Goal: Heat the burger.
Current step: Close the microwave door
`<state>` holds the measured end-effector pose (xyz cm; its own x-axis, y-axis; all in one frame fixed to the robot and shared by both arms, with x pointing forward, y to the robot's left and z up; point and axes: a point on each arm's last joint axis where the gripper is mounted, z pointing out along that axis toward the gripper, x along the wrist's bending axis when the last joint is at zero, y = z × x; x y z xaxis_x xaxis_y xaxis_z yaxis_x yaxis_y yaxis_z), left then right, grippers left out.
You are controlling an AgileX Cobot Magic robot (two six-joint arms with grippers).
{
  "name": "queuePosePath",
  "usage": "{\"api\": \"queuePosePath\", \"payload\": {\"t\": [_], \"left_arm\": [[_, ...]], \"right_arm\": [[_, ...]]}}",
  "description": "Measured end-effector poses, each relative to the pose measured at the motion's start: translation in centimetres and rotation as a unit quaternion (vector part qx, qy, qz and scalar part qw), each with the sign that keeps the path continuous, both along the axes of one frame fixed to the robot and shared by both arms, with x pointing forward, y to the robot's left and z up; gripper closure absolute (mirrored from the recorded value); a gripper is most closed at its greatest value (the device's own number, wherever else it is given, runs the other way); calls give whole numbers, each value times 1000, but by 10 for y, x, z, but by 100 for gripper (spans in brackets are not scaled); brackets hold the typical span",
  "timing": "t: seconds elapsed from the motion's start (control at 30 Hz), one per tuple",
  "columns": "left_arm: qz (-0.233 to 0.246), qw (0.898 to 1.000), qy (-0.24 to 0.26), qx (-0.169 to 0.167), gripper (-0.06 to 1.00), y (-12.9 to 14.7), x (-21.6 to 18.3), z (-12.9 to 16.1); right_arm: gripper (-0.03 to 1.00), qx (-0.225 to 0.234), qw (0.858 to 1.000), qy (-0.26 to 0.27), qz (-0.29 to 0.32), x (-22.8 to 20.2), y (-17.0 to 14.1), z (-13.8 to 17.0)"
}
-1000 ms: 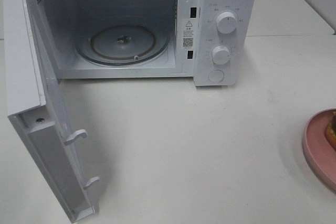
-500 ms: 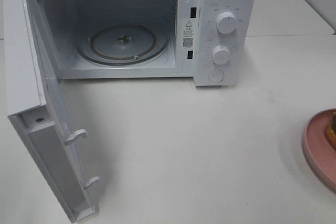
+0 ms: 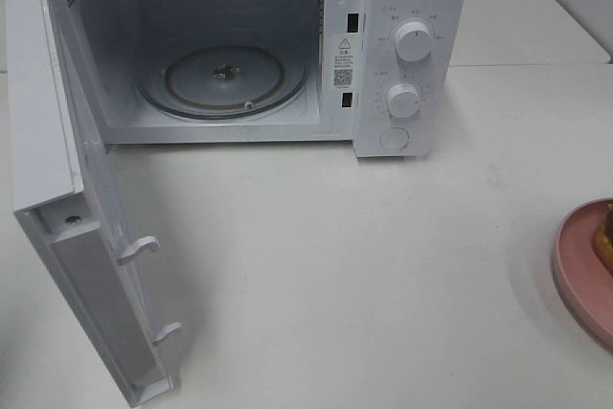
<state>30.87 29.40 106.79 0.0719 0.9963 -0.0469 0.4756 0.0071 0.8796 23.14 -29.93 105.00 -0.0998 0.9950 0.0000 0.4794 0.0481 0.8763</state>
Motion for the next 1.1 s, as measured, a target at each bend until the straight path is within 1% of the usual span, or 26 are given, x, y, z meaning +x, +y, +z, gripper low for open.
{"api": "queuePosePath", "payload": {"t": [0.03, 0.07, 0.17, 0.23, 0.27, 0.3, 0.33, 0.4, 0.43, 0.5, 0.53, 0.57, 0.63, 0.67, 0.8, 0.83, 0.87, 0.9, 0.93, 0.97, 1.0, 1.03, 1.1], "left_arm": [[-1, 1000, -2, 8, 94, 0, 13, -8], [-3, 1000, -10, 17, 94, 0, 23, -15], [-3, 1000, -18, 20, 94, 0, 29, -19], [2, 999, -46, 26, 94, 1, 41, -29], [2, 999, -46, 26, 94, 1, 41, -29], [7, 997, -68, 27, 94, 2, 48, -35], [7, 997, -68, 27, 94, 2, 48, -35], [18, 992, -119, 28, 94, 3, 61, -42], [18, 992, -119, 28, 94, 3, 61, -42], [24, 989, -142, 31, 94, 4, 70, -48], [24, 989, -142, 31, 94, 4, 70, -48], [25, 987, -153, 36, 94, 4, 77, -50], [23, 987, -156, 40, 94, 4, 80, -52], [18, 985, -167, 49, 94, 3, 87, -53], [5, 982, -179, 53, 94, 1, 97, -56], [1, 982, -180, 50, 94, 0, 100, -58], [-13, 981, -189, 39, 94, -3, 106, -60], [-13, 981, -189, 39, 94, -3, 106, -60], [-28, 982, -186, 27, 94, -7, 111, -65], [-28, 982, -186, 27, 94, -7, 111, -65], [-38, 982, -183, 22, 94, -9, 113, -67], [-60, 983, -175, 16, 94, -13, 118, -73], [-70, 982, -172, 15, 94, -15, 119, -76]], "right_arm": [[21, 0, 1000, 0, 0, 0, 0, 0], [21, 0, 1000, 0, 0, 0, 0, 0], [21, 0, 1000, 0, 0, 0, 0, 0], [21, 0, 1000, 0, 0, 0, 0, 0], [21, 0, 1000, 0, 0, 0, 0, 0], [21, 0, 1000, 0, 0, 0, 0, 0], [21, 0, 1000, 0, 0, 0, 0, 0], [21, 0, 1000, 0, 0, 0, 0, 0], [21, 0, 1000, 0, 0, 0, 0, 0], [21, 0, 1000, 0, 0, 0, 0, 0], [21, 0, 1000, 0, 0, 0, 0, 0], [21, 0, 1000, 0, 0, 0, 0, 0], [21, 0, 1000, 0, 0, 0, 0, 0], [21, 0, 1000, 0, 0, 0, 0, 0], [21, 0, 1000, 0, 0, 0, 0, 0], [21, 0, 1000, 0, 0, 0, 0, 0], [21, 0, 1000, 0, 0, 0, 0, 0], [21, 0, 1000, 0, 0, 0, 0, 0], [21, 0, 1000, 0, 0, 0, 0, 0], [21, 0, 1000, 0, 0, 0, 0, 0], [21, 0, 1000, 0, 0, 0, 0, 0], [21, 0, 1000, 0, 0, 0, 0, 0], [21, 0, 1000, 0, 0, 0, 0, 0]]}}
